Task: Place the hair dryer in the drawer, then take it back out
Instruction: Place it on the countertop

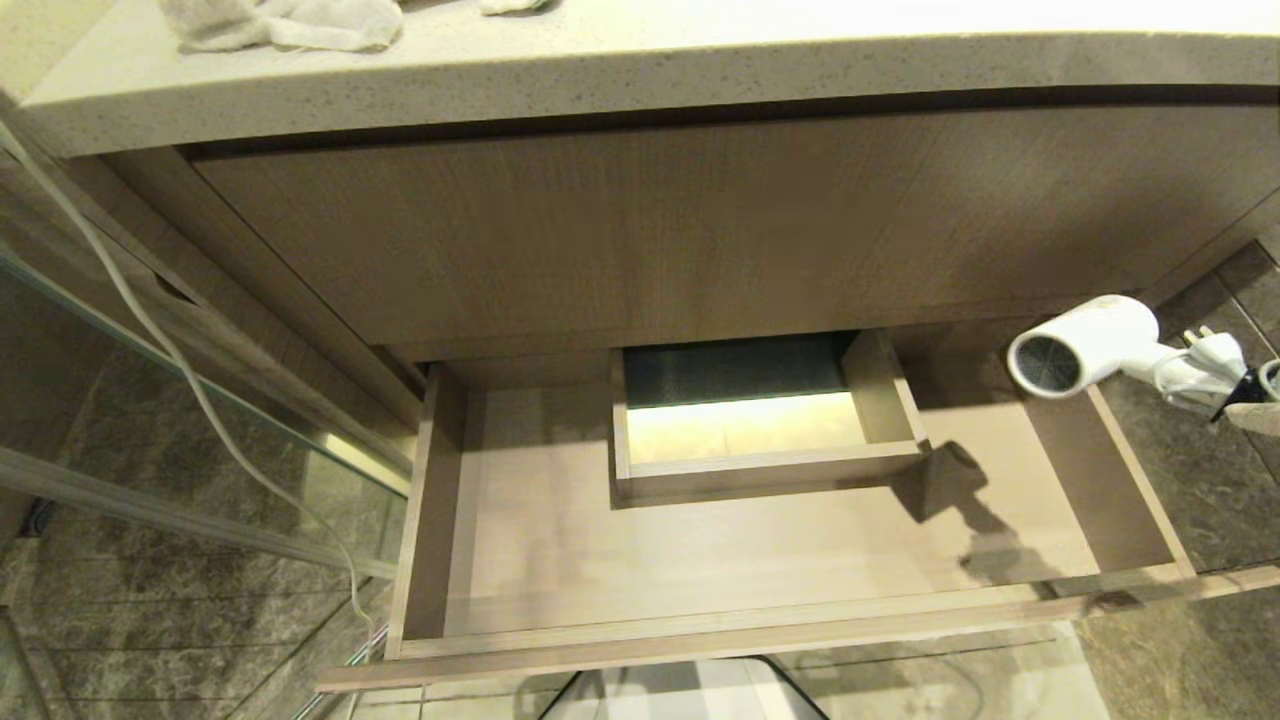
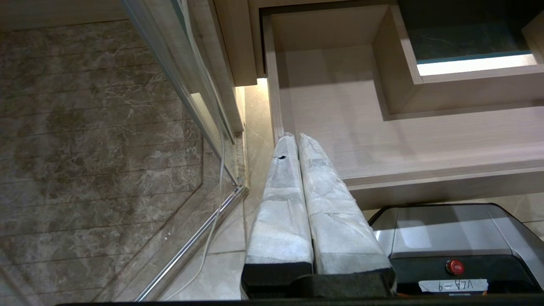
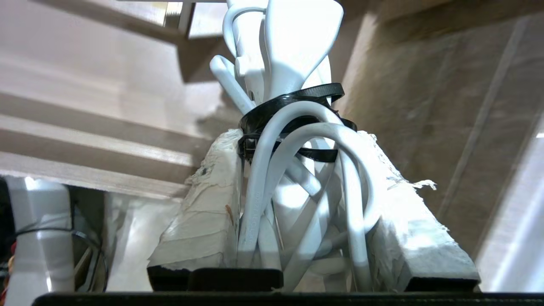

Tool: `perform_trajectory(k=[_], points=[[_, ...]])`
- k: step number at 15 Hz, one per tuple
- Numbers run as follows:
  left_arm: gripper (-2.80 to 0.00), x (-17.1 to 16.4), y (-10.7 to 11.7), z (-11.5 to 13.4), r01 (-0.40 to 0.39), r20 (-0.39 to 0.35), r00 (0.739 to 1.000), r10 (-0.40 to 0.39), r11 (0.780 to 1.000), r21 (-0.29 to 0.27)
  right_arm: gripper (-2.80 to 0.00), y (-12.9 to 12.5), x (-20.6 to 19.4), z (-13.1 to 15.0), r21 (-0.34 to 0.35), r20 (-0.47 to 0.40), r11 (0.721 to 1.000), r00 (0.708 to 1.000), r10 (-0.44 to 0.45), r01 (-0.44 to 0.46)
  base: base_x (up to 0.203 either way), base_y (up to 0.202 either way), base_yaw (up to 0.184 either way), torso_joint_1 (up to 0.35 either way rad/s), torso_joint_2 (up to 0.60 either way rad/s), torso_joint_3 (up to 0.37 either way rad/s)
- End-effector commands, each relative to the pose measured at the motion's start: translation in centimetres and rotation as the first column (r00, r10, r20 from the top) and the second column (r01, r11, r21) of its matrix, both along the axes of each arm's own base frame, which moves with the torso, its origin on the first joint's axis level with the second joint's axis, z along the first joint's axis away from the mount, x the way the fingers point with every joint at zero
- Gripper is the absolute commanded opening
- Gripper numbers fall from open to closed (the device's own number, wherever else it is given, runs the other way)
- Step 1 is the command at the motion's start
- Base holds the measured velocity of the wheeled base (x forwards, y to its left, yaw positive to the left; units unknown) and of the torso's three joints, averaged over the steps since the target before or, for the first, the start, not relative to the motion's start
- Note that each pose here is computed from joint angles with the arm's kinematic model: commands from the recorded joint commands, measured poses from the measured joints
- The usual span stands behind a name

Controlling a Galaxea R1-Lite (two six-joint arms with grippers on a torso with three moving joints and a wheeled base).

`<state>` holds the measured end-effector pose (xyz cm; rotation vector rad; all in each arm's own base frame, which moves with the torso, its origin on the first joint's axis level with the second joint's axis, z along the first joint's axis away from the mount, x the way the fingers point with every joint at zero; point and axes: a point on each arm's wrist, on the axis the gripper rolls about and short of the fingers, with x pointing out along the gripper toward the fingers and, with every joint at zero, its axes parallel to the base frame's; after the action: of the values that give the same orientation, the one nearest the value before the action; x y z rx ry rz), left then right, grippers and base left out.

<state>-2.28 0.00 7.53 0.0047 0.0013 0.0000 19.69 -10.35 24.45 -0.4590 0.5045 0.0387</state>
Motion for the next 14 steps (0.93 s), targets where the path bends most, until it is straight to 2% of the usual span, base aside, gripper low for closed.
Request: perform_trajectory(k=[1, 5, 9, 14], points=[[-2.8, 0.0, 0.0, 0.0, 0.0, -0.002, 1.0, 0.0, 1.0, 0.0, -2.8, 1.1, -2.2, 1.9, -0.046, 0.078, 0.999, 0.997, 0.0, 0.004, 0.0, 0.0, 0.0, 0.0, 0.0, 0.0], [-2.8, 0.0, 0.0, 0.0, 0.0, -0.002, 1.0, 0.0, 1.0, 0.0, -2.8, 2.9, -5.7, 3.7, -0.078, 0.144, 0.997, 0.99, -0.011, 0.023, 0.0, 0.0, 0.0, 0.0, 0.0, 0.0], [-2.8, 0.0, 0.0, 0.0, 0.0, 0.0, 1.0, 0.0, 1.0, 0.0, -2.8, 4.4, -9.0, 3.8, -0.092, 0.17, 0.994, 0.984, -0.045, 0.061, 0.0, 0.0, 0.0, 0.0, 0.0, 0.0], [-2.8, 0.0, 0.0, 0.0, 0.0, 0.0, 1.0, 0.0, 1.0, 0.0, -2.8, 4.7, -9.9, 3.6, -0.092, 0.173, 0.993, 0.983, -0.062, 0.079, 0.0, 0.0, 0.0, 0.0, 0.0, 0.0]])
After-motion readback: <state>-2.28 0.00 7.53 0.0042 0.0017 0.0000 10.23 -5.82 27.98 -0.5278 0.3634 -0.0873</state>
